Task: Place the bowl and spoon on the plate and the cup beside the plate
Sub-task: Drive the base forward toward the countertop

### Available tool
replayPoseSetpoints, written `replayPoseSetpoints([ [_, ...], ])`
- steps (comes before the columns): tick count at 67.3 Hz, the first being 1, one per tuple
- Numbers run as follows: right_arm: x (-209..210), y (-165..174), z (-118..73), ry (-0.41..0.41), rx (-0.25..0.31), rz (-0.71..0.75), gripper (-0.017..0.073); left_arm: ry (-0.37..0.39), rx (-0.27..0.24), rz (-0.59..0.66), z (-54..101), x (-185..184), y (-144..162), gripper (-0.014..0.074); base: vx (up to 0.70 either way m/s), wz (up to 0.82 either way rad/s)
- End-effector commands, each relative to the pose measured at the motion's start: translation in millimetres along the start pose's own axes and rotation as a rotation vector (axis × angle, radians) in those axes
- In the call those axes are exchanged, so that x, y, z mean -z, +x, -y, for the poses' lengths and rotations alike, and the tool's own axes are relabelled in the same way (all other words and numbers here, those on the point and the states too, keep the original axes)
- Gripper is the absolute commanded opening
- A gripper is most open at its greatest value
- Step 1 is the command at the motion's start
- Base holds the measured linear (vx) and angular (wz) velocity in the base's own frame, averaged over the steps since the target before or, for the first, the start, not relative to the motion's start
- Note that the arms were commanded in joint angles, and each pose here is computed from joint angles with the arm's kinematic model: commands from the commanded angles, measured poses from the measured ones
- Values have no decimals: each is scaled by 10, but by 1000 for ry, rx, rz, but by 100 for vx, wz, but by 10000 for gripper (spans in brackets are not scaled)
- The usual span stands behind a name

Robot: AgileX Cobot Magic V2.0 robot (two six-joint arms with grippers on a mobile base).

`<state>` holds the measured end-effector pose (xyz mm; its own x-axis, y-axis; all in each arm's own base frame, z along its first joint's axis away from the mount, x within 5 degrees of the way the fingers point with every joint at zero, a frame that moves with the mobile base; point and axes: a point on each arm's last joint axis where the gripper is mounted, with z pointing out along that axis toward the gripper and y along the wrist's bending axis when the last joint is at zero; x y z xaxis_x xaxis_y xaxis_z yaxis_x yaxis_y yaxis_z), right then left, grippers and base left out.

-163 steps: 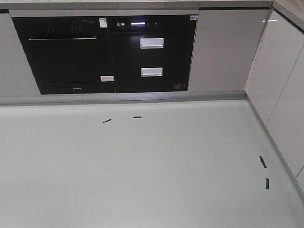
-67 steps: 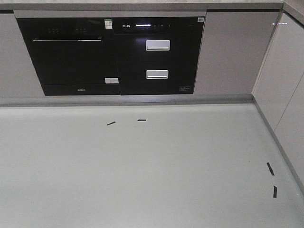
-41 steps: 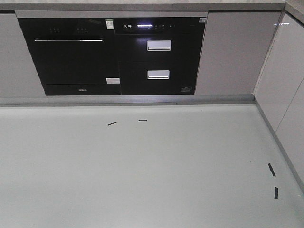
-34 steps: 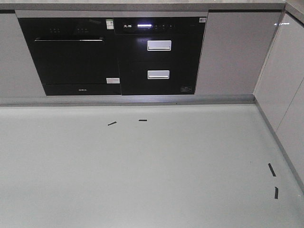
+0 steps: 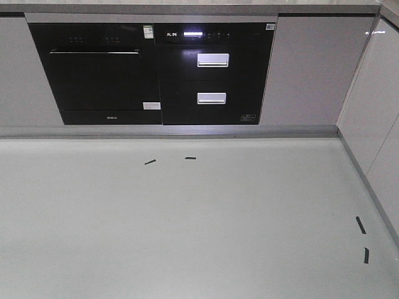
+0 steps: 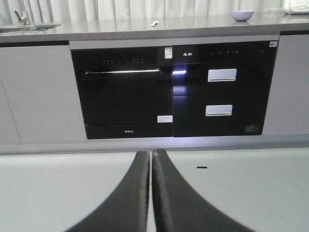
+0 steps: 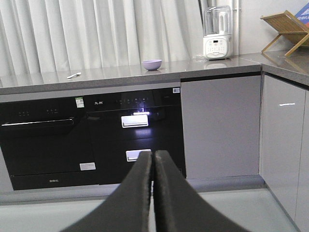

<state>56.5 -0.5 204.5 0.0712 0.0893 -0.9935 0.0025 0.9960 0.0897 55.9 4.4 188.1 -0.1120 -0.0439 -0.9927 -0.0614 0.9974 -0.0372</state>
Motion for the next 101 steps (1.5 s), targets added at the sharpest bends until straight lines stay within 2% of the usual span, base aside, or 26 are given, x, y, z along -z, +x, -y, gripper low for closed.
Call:
replayPoseSetpoints([
  [1,10,-55,-4,-5,8,75,-6,17,12,94,15,19,-98,-6,1,1],
  [101,10,-55,-4,-5,8,75,-6,17,12,94,15,19,-98,-6,2,5],
])
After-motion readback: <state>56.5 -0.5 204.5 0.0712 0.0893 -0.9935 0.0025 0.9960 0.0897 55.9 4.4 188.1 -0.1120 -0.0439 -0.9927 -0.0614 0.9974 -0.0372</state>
